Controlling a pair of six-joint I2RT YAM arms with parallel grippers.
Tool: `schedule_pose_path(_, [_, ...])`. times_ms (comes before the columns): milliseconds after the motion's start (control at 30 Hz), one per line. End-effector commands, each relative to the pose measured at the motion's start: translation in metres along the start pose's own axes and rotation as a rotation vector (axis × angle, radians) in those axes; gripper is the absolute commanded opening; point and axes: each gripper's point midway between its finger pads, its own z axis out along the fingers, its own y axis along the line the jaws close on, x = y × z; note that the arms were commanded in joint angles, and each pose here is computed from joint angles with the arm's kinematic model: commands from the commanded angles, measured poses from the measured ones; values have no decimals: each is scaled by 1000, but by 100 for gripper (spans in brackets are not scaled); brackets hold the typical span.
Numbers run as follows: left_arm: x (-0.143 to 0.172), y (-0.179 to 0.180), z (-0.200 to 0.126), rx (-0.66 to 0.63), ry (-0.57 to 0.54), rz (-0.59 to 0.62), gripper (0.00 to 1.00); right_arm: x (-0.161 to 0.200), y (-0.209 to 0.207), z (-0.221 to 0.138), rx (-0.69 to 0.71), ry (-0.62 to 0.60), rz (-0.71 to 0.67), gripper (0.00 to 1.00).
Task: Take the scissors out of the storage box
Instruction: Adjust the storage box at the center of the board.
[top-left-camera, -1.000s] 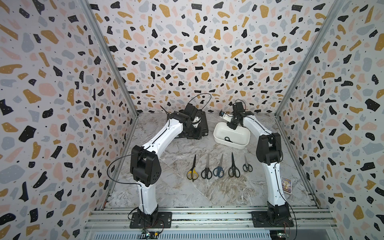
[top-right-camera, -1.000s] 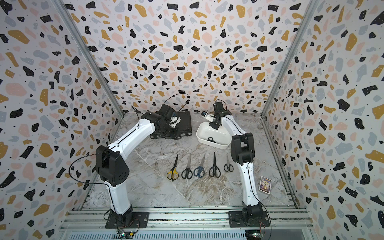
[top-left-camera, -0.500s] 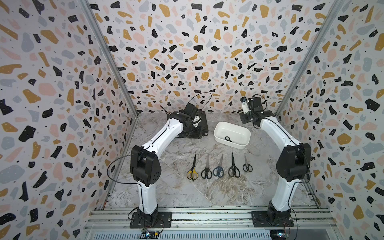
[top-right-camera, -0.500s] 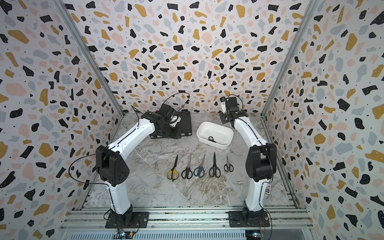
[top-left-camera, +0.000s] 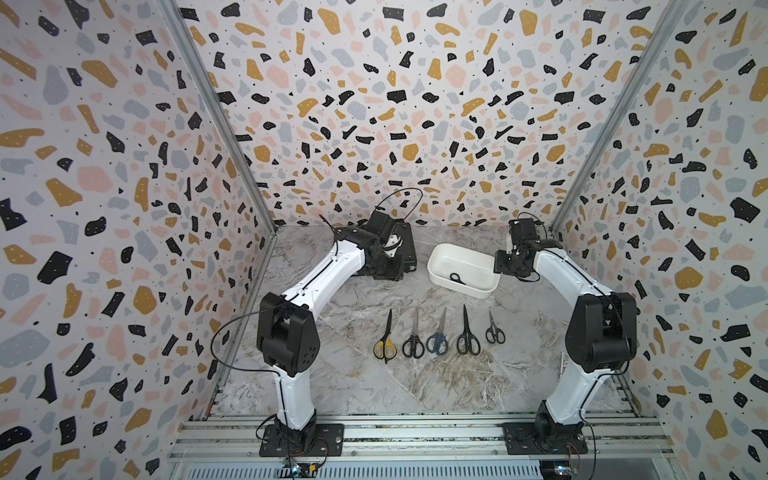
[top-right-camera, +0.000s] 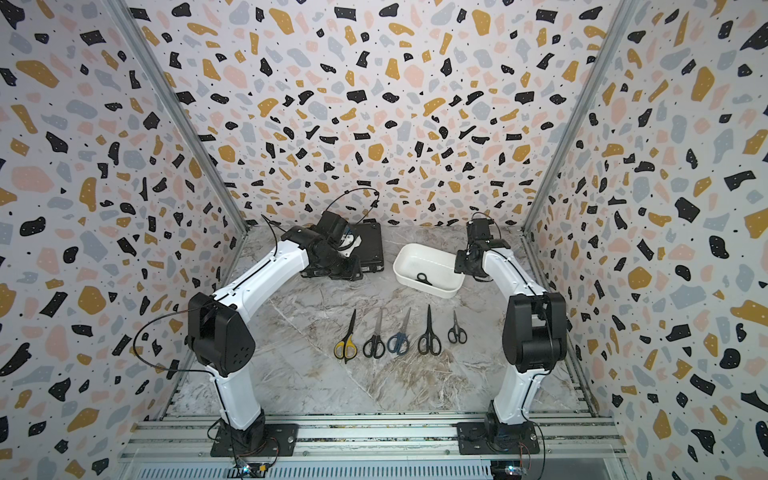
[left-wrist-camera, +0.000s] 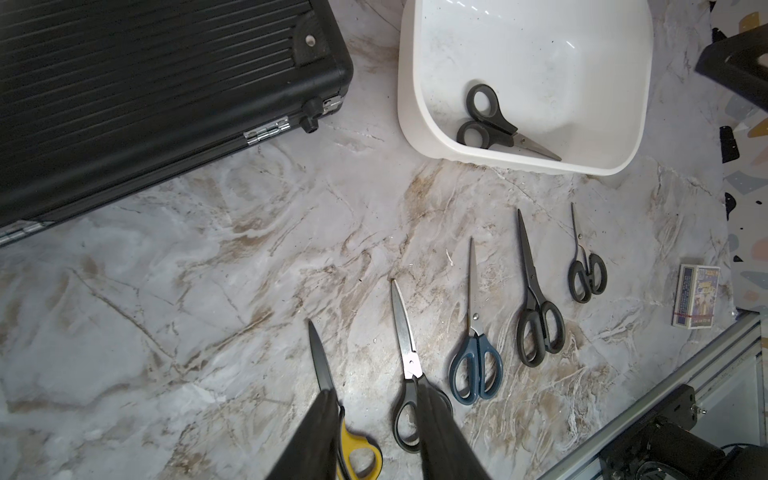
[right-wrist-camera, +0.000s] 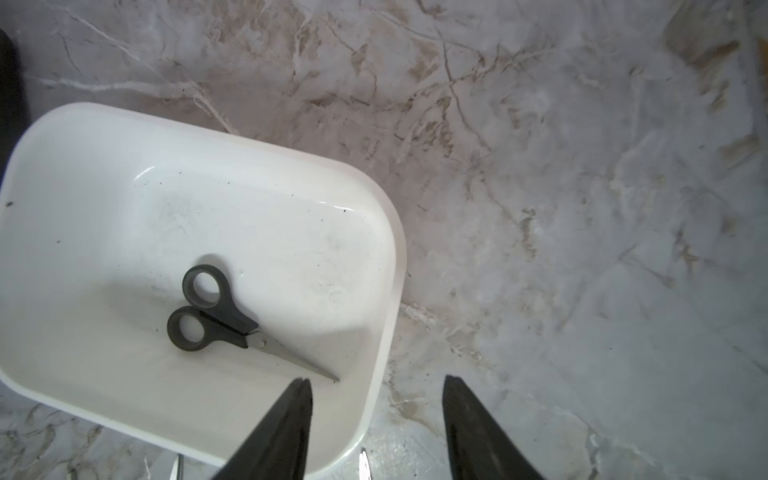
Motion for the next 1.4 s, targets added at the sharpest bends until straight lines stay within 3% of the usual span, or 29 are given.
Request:
schedule_pose_path(0, [-4,-10,-14,24,-48,13,36,1,5,4,-40,7,80,56])
schedule_pose_path(233, [-5,-9,-17,14,-57,18,36,27,-3,33,-27,81,113,52])
schedule_pose_path(467, [-6,-8,-15,12,-57,18,36,25,5,49,-61,114,106,21])
schedule_pose_path(733, [-9,-8,-15,6,-59,17,36,-25,20,53,-91,58,52,0])
schedule_pose_path(967, [-8,-5,-16,-8,-54,22,36,-65,47,48,-216,50,-160,0])
schedule_pose_path(1067, [-7,-4,-17,-13,-47,28,36,-69,54,39,-347,76,-240,0])
schedule_pose_path(1133, [-5,-5,-16,-14,-41,34,36,-71,57,29,-421,72,-299,0])
schedule_pose_path(1367, [-12,-19,-27,37,-42,116,36,-50,54,7,-471,112,-600,0])
